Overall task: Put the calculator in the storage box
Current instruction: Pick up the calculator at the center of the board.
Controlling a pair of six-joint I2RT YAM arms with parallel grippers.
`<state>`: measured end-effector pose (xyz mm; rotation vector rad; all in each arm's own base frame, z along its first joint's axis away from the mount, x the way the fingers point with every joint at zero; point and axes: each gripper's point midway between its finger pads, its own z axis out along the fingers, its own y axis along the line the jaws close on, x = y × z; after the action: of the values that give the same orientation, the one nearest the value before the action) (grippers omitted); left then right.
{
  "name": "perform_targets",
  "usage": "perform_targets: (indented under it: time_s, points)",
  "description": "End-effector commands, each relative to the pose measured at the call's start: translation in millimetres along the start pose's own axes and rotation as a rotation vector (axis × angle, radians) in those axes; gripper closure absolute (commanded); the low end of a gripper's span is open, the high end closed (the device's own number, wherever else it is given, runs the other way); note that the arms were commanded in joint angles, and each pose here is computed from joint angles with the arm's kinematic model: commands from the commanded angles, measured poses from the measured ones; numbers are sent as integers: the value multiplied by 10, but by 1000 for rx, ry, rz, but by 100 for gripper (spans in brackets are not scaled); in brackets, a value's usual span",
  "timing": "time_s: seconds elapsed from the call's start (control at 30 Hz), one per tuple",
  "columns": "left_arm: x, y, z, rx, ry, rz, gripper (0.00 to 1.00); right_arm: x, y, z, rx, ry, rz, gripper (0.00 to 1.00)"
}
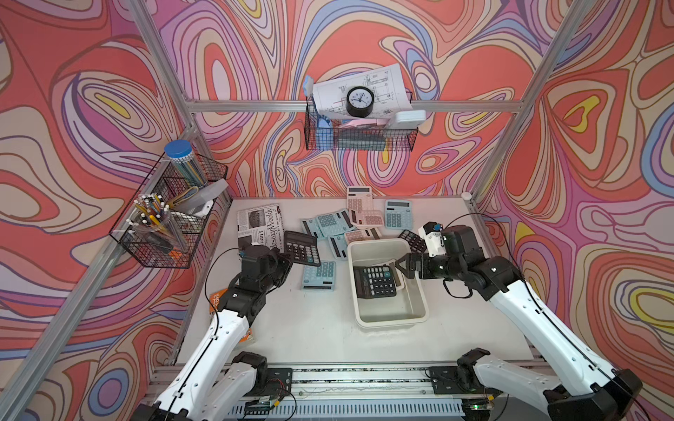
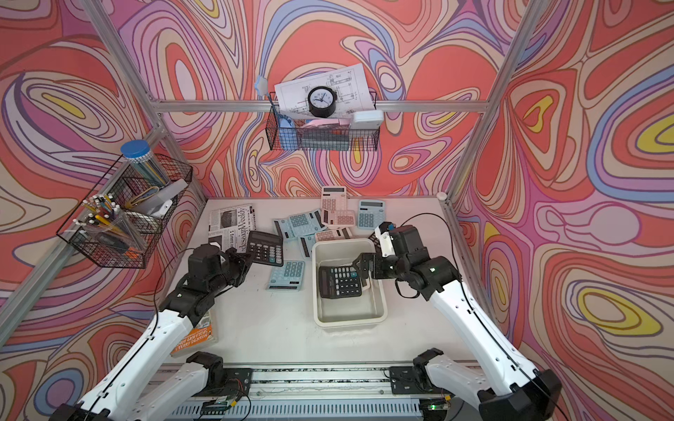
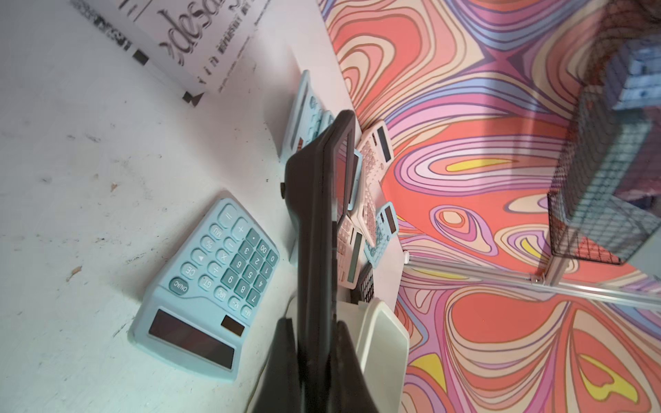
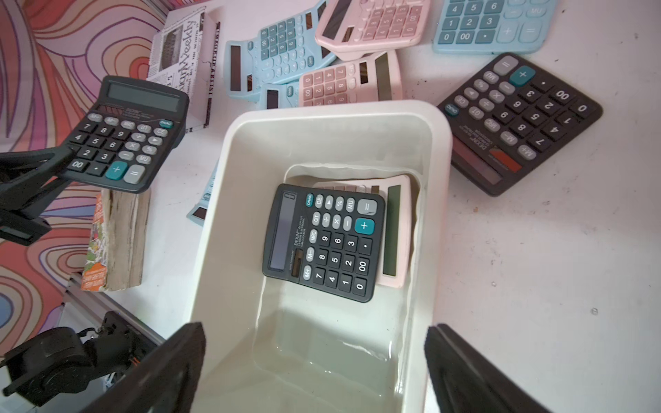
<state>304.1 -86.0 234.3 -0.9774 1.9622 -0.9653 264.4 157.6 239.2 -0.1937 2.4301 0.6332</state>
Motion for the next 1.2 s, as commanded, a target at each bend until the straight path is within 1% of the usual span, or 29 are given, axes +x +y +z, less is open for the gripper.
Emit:
perform_targets:
  time_s: [0.0, 0.13, 0.23, 0.37, 0.43, 0.53, 0.6, 0.73, 0.83, 0.9, 0.93, 1.07, 1.17]
  points:
    - [134, -107, -265, -15, 94, 187, 100, -109, 164, -66, -76, -18, 3, 2]
    - [257, -480, -468, 92, 199, 325, 100, -193, 269, -61, -118, -12, -3, 2]
    - [375, -678, -598, 134, 318, 410, 100, -265, 356, -65, -153, -7, -16, 2]
    - [592, -893, -753, 243, 483, 458, 100, -382, 417, -40, -176, -25, -21, 2]
    - [703, -953, -814, 299, 557, 466, 100, -448, 412, -7, -172, -43, 0, 2]
    - [852, -944, -830, 347, 672, 439, 100, -553, 439, 23, -181, -71, 6, 2]
    - [928, -916, -822, 372, 735, 415, 100, -606, 510, 33, -222, -88, -11, 2]
    - [1042, -860, -807, 419, 823, 359, 100, -684, 716, 29, -344, -116, -45, 2]
    - [1111, -861, -804, 476, 882, 307, 100, -662, 897, 50, -467, -97, -86, 2]
    - [1147, -859, -801, 510, 916, 277, 100, -633, 971, 96, -524, -65, -97, 6]
    - [1163, -849, -792, 520, 934, 261, 100, -604, 1006, 147, -556, -28, -89, 10]
    - [1202, -788, -768, 517, 969, 231, 100, -480, 1095, 284, -655, 90, -67, 24]
    - [1220, -754, -747, 516, 984, 216, 100, -415, 1125, 316, -700, 122, -59, 27]
